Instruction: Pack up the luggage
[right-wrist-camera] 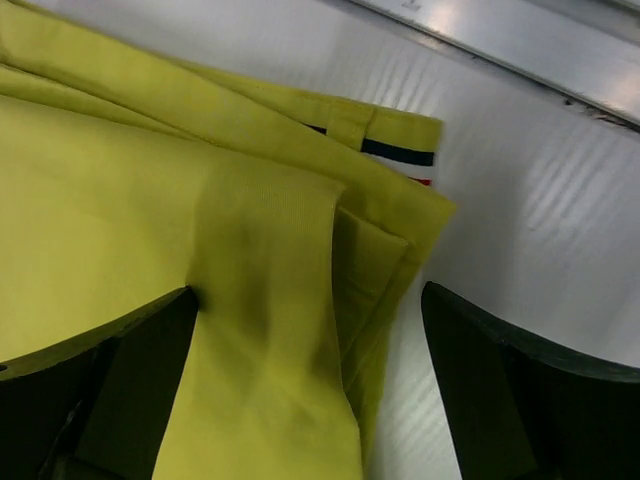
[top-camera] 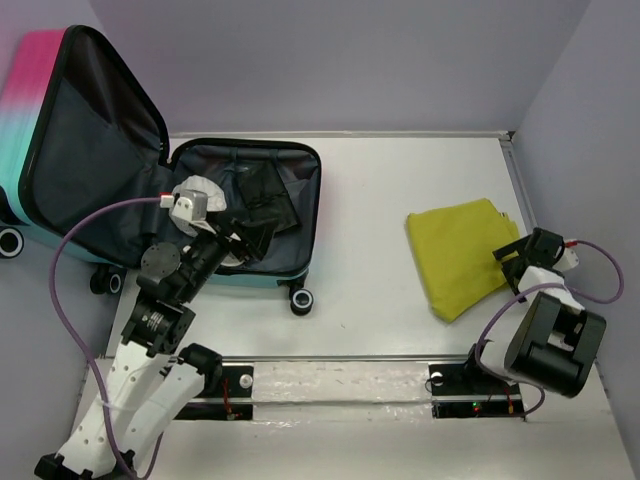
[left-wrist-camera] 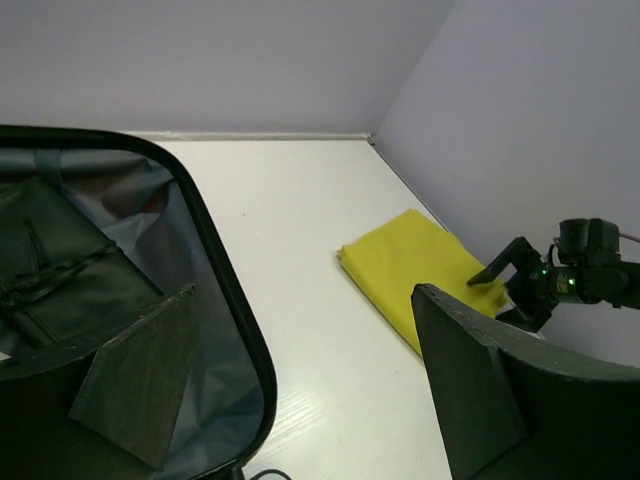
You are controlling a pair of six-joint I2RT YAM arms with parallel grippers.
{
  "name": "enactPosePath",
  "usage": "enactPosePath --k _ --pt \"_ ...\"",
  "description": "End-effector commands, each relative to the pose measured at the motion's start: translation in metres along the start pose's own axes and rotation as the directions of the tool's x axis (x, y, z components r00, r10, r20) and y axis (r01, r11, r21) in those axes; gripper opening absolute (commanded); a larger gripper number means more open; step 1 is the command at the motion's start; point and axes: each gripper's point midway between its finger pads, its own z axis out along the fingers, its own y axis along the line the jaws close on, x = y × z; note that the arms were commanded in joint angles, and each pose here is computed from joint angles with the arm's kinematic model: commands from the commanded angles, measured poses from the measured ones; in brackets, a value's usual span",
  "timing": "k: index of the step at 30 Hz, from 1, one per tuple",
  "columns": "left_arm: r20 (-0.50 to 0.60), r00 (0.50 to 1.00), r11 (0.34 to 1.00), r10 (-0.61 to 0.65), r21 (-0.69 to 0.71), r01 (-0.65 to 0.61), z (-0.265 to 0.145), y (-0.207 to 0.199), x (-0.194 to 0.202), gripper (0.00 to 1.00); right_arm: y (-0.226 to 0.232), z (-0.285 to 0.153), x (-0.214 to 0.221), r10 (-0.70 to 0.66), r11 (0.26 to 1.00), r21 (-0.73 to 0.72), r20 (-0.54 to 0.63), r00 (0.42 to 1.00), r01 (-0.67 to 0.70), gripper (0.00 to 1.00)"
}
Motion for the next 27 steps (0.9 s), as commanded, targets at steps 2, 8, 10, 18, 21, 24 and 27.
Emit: enactPosePath --k 2,8,10,18,21,24,27 --pt "-0.046 0.997 0.992 -0.058 0.108 0.062 0.014 -0.024 -0.001 0.96 0.044 0.022 0.002 0.003 0.992 -0.128 -0.13 0.992 -0.02 0.97" --pt "-0.124 0.988 0.981 -0.096 0.154 0.115 0.026 -0.033 0.01 0.96 0.062 0.037 0.031 -0.039 0.975 -0.222 -0.281 0.959 -0.026 0.79" --pt "-0.151 0.982 0.979 -0.114 0.152 0.137 0.032 -0.034 0.017 0.96 0.071 0.038 0.04 -0.064 0.958 -0.284 -0.316 0.947 -0.03 0.63" --pt "-0.271 0.959 0.992 -0.08 0.067 0.102 0.079 -0.09 0.082 0.95 0.085 0.037 0.046 -0.072 0.925 -0.375 -0.332 0.941 -0.061 0.44" --pt "-0.341 0.939 0.998 -0.039 0.041 0.056 0.108 -0.109 0.117 0.95 0.087 0.039 0.047 -0.056 0.921 -0.38 -0.337 0.94 -0.081 0.44" --pt "-0.385 0.923 1.0 0.003 -0.009 -0.006 0.143 -0.115 0.149 0.96 0.09 0.039 0.048 -0.054 0.912 -0.399 -0.335 0.941 -0.09 0.44" --pt "-0.433 0.901 0.997 0.026 -0.052 -0.054 0.179 -0.114 0.183 0.96 0.091 0.039 0.048 -0.054 0.91 -0.405 -0.337 0.94 -0.092 0.42"
